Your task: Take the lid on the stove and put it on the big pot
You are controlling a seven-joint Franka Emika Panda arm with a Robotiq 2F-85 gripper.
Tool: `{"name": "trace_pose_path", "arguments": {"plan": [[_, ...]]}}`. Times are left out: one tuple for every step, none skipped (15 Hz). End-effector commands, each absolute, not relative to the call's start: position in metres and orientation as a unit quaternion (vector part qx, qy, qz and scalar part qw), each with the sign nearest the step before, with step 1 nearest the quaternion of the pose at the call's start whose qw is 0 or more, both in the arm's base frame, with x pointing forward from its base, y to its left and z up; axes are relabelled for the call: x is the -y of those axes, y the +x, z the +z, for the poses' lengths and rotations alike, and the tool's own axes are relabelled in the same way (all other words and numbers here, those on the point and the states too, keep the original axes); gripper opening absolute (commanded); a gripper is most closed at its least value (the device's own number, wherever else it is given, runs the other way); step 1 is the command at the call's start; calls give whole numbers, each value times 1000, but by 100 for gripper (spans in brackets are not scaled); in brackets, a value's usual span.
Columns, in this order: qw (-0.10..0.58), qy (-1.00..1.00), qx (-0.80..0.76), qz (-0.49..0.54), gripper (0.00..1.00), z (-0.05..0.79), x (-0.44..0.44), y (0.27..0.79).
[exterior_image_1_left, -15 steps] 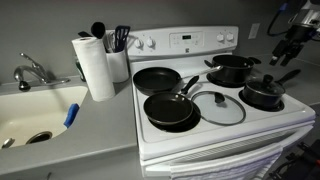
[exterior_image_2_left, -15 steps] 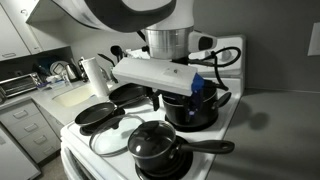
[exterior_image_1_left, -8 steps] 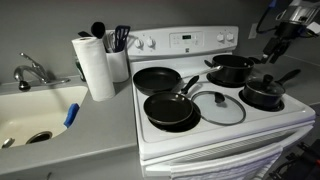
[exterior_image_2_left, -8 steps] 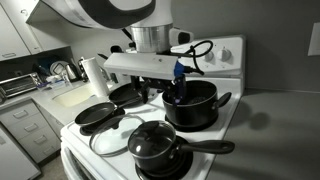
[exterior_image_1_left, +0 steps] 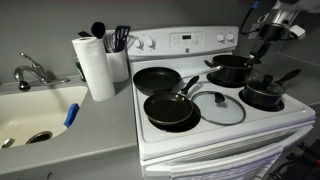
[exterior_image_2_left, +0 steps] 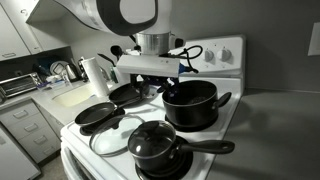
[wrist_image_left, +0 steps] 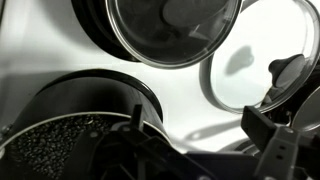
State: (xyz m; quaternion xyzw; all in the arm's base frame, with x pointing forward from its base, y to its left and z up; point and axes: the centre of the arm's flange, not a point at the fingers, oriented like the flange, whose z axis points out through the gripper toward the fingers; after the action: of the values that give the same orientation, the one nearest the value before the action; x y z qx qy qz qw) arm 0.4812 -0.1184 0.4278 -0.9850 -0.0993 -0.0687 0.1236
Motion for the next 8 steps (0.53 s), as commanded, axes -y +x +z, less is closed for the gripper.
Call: {"name": "trace_pose_path", "arguments": {"plan": [[134, -981, 134, -52, 100, 418, 125, 514], [127, -983, 117, -65, 100, 421, 116, 494], [127, -983, 122, -60, 100, 418, 117, 499], [126, -983, 124, -56, 100, 416, 117, 503], [126, -983, 124, -55, 100, 415, 118, 505], [125, -983, 125, -55, 100, 415, 119, 505], [122, -986, 109, -40, 100, 416, 113, 512], [112, -989, 94, -31, 100, 418, 106, 517]]}}
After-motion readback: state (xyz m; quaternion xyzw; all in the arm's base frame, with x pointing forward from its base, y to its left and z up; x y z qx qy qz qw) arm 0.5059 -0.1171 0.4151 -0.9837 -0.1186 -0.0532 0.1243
